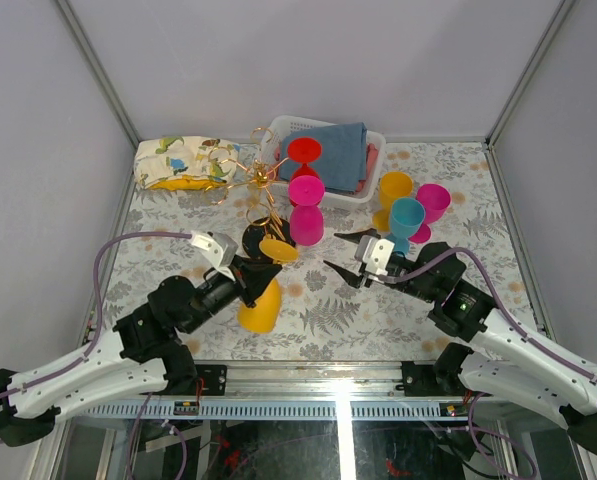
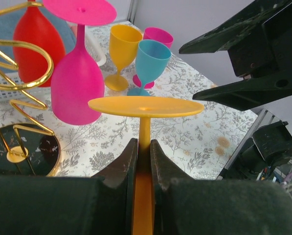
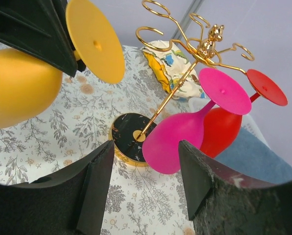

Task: Place the wine glass upside down on the wine glass rack
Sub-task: Turn the wine glass upside down at the wine rack.

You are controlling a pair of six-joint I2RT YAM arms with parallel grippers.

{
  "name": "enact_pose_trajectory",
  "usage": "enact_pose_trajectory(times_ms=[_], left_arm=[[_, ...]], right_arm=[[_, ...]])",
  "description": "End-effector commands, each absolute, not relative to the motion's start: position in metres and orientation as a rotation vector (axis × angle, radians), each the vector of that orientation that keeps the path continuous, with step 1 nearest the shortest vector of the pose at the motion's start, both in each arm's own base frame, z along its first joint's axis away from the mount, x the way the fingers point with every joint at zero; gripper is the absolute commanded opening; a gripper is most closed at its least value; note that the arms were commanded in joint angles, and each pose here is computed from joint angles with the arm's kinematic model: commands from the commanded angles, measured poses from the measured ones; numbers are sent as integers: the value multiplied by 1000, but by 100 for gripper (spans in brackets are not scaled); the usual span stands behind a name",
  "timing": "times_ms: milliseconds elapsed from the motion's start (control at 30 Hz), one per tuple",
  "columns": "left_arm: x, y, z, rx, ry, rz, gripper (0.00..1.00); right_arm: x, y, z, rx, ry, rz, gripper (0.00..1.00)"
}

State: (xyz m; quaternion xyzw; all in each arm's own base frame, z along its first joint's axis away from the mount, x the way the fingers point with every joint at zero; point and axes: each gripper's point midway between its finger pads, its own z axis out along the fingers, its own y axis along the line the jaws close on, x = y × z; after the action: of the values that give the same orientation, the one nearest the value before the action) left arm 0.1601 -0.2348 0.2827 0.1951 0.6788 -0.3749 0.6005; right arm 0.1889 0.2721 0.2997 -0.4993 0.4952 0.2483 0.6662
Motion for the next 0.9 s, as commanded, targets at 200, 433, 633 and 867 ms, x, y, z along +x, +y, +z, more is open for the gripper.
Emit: enact_pose_trajectory(times_ms=[200, 433, 633, 867], left_arm=[[175, -222, 320, 348, 1391, -825, 0], [187, -191, 324, 209, 1345, -781, 0], [206, -173, 320, 131, 1345, -740, 0], [227, -140, 317, -1, 1321, -684, 0]], right_arm=[[206, 252, 308, -957, 1199, 492, 64], [211, 246, 304, -914, 1233, 476, 65], [211, 246, 297, -924, 1259, 478, 65], [206, 244, 291, -969, 1294, 477, 65]])
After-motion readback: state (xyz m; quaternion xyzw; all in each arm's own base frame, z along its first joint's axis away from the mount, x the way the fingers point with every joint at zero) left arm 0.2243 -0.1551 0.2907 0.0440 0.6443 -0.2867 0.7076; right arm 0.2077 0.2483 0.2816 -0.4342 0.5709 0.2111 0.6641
